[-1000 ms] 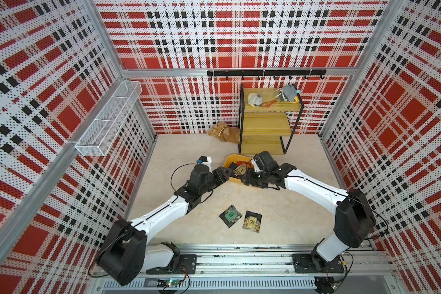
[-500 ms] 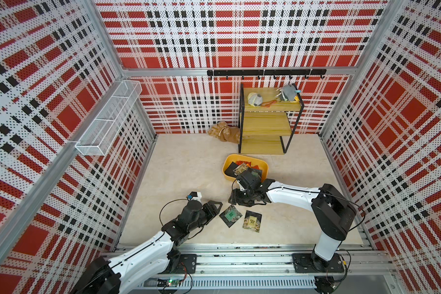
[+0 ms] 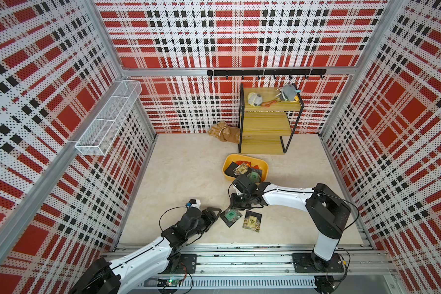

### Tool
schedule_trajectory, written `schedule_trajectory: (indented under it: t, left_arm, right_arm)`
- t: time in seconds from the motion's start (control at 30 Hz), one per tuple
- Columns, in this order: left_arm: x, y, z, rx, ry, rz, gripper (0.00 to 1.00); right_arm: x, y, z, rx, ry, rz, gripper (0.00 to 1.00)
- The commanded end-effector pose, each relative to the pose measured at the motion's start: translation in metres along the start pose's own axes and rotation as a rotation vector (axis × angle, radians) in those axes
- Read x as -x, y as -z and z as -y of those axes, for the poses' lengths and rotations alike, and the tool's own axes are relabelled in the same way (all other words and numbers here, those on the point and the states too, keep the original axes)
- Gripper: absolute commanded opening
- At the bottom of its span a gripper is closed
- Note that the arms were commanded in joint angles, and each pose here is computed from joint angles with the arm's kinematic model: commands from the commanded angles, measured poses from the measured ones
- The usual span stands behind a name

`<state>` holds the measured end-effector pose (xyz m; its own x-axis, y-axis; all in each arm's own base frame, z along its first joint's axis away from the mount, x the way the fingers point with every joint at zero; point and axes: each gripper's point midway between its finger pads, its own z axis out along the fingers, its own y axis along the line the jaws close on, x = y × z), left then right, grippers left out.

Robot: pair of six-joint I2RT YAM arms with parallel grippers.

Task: Put the tea bags into the storage box
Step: Pick up the tea bag from the center of the board.

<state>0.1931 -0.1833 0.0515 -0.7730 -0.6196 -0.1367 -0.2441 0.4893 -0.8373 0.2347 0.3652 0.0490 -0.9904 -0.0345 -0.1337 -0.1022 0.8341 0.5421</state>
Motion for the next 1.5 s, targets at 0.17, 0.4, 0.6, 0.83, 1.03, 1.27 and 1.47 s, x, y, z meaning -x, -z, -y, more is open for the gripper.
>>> schedule_trajectory:
  t: [0.17,0.4,0.6,0.83,1.03,1.27,1.47]
  left_arm:
    - [-0.011,-0.004,-0.003,0.000,0.011,-0.026,0.67]
    - [-0.013,-0.008,-0.010,0.022,0.008,-0.034,0.67]
    - [-0.013,-0.014,-0.013,0.034,-0.002,-0.040,0.67]
    - [-0.012,-0.017,-0.011,0.032,-0.009,-0.037,0.62]
    - [-0.009,-0.016,-0.009,0.018,-0.008,-0.025,0.47]
    - [-0.006,-0.019,-0.001,0.005,-0.016,-0.020,0.40]
    - [-0.007,-0.021,0.002,0.005,-0.023,-0.027,0.28]
  right_arm:
    - [-0.011,-0.019,0.015,-0.033,-0.008,-0.052,0.00]
    - [-0.016,-0.032,0.026,-0.058,-0.017,-0.083,0.00]
    - [-0.019,-0.037,0.030,-0.066,-0.019,-0.100,0.00]
    - [-0.020,-0.040,0.032,-0.076,-0.017,-0.112,0.00]
    - [-0.014,-0.036,0.026,-0.058,-0.015,-0.093,0.00]
    - [-0.014,-0.037,0.025,-0.053,-0.009,-0.099,0.00]
    - [-0.010,-0.032,0.019,-0.041,-0.001,-0.085,0.00]
